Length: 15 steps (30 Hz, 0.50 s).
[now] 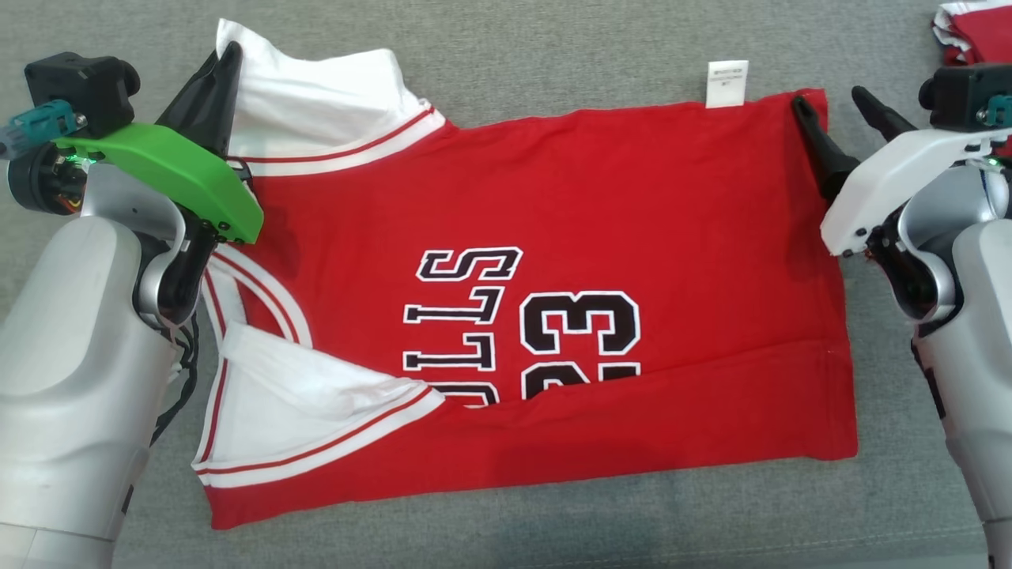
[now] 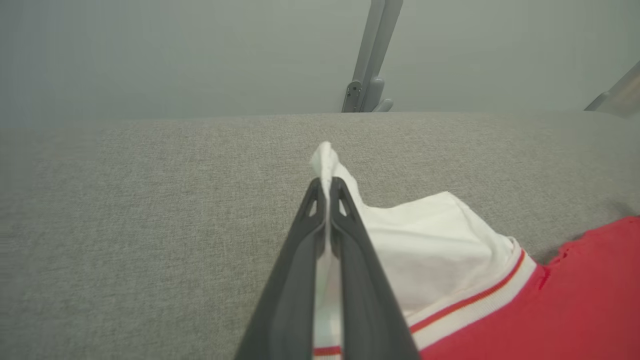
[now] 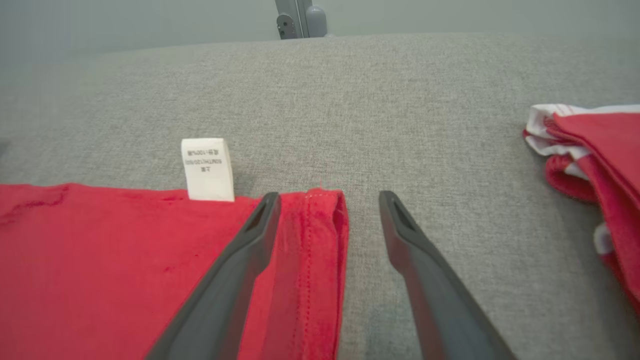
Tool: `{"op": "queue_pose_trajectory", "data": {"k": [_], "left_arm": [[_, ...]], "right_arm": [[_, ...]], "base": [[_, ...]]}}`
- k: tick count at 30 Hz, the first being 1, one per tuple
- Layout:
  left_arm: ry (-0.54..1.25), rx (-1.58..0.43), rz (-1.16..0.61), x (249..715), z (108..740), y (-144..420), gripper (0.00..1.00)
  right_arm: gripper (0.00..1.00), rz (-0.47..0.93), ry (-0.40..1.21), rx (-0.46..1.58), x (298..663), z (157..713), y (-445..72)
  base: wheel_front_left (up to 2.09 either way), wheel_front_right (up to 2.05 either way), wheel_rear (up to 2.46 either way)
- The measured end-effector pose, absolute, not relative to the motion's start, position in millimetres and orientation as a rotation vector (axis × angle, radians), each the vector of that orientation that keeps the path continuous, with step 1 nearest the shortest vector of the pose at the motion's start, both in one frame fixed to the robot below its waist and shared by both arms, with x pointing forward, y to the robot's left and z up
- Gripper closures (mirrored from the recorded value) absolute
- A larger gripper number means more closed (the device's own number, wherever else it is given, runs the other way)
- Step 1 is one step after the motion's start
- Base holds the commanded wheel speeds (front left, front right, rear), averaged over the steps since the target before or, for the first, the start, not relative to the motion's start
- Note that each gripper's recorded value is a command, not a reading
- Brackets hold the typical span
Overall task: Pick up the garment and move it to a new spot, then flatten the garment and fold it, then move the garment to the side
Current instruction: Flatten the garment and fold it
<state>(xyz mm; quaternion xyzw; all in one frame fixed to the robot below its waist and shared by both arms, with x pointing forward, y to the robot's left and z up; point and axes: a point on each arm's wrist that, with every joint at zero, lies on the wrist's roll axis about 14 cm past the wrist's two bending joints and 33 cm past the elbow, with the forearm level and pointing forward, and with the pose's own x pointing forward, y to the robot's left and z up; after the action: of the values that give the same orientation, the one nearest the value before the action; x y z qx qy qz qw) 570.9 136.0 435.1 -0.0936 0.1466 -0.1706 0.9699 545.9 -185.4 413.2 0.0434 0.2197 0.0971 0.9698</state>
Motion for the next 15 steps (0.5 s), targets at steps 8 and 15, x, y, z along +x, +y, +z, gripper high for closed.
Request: {"op": "queue_pose_trajectory", "data": {"k": [8, 15], "left_arm": [[0.293, -0.197, -0.323, 566, 436, 144, 1.0], [0.289, -0.201, -0.319, 565, 438, 145, 1.0]], "right_arm": [[0.4, 0.22, 0.558, 0.044, 553, 391, -180], [0.81, 0.231, 0.57, 0.039, 551, 391, -179]], "base": [[0.0, 0.0, 0.0], [0.0, 0.0, 0.0]]}}
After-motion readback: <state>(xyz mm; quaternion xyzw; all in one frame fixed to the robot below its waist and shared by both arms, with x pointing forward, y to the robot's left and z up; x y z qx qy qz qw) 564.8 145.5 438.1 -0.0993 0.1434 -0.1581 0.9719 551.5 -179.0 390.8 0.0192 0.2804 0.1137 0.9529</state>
